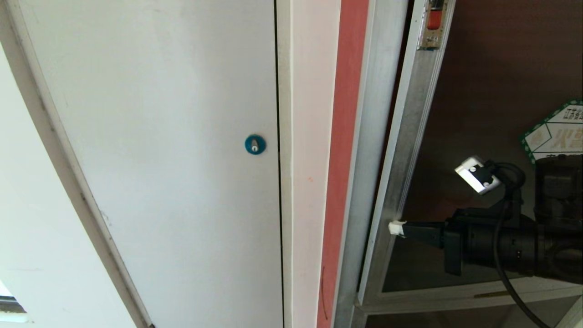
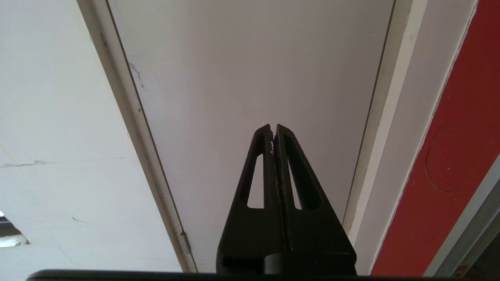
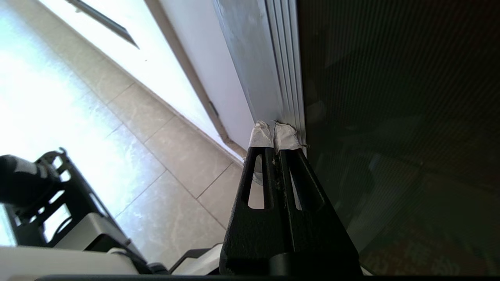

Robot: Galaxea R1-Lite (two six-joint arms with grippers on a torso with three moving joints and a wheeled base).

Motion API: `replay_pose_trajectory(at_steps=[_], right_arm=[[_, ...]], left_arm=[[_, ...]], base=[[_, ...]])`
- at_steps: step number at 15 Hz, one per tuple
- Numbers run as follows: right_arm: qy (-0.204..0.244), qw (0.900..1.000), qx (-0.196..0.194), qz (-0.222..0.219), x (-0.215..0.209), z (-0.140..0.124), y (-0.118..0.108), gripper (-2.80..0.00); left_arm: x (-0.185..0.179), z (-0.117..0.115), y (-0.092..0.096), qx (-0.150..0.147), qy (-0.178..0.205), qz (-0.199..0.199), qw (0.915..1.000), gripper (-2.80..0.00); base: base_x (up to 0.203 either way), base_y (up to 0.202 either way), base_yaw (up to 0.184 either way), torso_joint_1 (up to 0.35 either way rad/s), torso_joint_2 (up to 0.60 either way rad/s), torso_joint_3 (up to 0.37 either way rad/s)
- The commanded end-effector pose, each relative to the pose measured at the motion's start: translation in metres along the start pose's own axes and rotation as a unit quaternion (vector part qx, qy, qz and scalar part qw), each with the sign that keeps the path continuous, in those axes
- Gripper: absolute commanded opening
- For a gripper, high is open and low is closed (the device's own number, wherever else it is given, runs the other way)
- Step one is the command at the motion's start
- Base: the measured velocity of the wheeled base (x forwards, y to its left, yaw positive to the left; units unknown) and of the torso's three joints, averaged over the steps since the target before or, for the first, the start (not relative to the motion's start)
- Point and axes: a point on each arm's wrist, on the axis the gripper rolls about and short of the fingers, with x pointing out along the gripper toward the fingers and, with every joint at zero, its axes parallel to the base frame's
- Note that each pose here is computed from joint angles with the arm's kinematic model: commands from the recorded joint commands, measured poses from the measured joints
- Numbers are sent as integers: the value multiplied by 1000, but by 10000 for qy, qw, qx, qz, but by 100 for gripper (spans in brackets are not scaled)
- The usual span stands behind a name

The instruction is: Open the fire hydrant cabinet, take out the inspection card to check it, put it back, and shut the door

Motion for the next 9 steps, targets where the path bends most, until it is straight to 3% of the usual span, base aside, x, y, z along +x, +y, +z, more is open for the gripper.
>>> replay_pose_trajectory(at_steps=[1, 9], right_arm=[[106, 9999, 54, -98, 15, -5, -8, -280], [-292, 9975, -83, -634, 39, -2, -22, -280]], left_arm=[[1, -6, 0, -3, 103, -5, 9999, -280], [1, -6, 0, -3, 103, -5, 9999, -280]], base=[[0, 0, 0, 0, 0, 0], [0, 0, 0, 0, 0, 0]])
